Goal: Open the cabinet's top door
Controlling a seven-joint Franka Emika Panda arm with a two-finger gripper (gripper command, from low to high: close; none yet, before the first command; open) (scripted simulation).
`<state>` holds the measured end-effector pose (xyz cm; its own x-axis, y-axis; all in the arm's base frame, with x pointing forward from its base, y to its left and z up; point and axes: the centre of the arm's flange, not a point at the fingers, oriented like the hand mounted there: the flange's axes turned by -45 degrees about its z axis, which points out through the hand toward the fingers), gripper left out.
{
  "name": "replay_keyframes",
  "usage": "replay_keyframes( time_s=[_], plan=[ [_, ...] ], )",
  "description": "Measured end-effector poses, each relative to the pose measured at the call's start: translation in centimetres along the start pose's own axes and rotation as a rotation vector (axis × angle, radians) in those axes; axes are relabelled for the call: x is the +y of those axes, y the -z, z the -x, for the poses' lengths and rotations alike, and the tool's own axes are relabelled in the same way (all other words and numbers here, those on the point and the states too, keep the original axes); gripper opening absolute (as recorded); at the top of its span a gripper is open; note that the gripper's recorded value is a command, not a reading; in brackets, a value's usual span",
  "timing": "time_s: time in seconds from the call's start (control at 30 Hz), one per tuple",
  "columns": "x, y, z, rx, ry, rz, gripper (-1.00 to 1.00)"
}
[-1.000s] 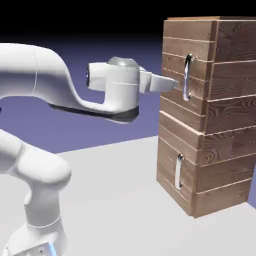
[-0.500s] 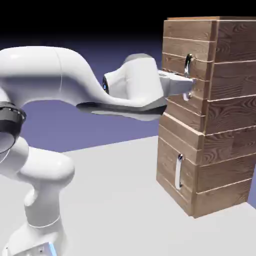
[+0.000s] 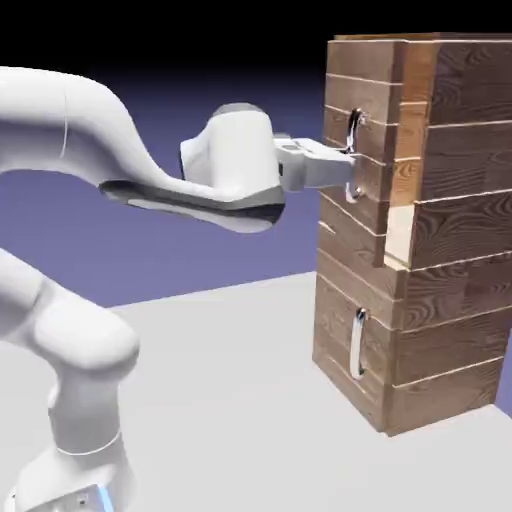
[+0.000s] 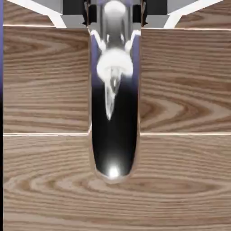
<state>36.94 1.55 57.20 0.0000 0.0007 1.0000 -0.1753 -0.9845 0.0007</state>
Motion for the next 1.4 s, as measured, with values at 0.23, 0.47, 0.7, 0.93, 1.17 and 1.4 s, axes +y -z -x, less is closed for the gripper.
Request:
replay_keyframes(
  time_s=[0.23, 0.47, 0.7, 0.93, 1.17, 1.4],
  plan=[
    [-1.5, 2.1, 0.0, 0.000, 0.000, 0.098, -1.00],
    [-4.1, 4.9, 0.0, 0.000, 0.000, 0.239, -1.00],
    [-7.6, 7.6, 0.0, 0.000, 0.000, 0.406, -1.00],
    [-12.1, 10.1, 0.0, 0.000, 0.000, 0.600, -1.00],
    [-17.2, 11.6, 0.0, 0.000, -0.001, 0.800, -1.00],
    [-22.4, 12.1, 0.0, 0.000, -0.001, 1.000, -1.00]
  ],
)
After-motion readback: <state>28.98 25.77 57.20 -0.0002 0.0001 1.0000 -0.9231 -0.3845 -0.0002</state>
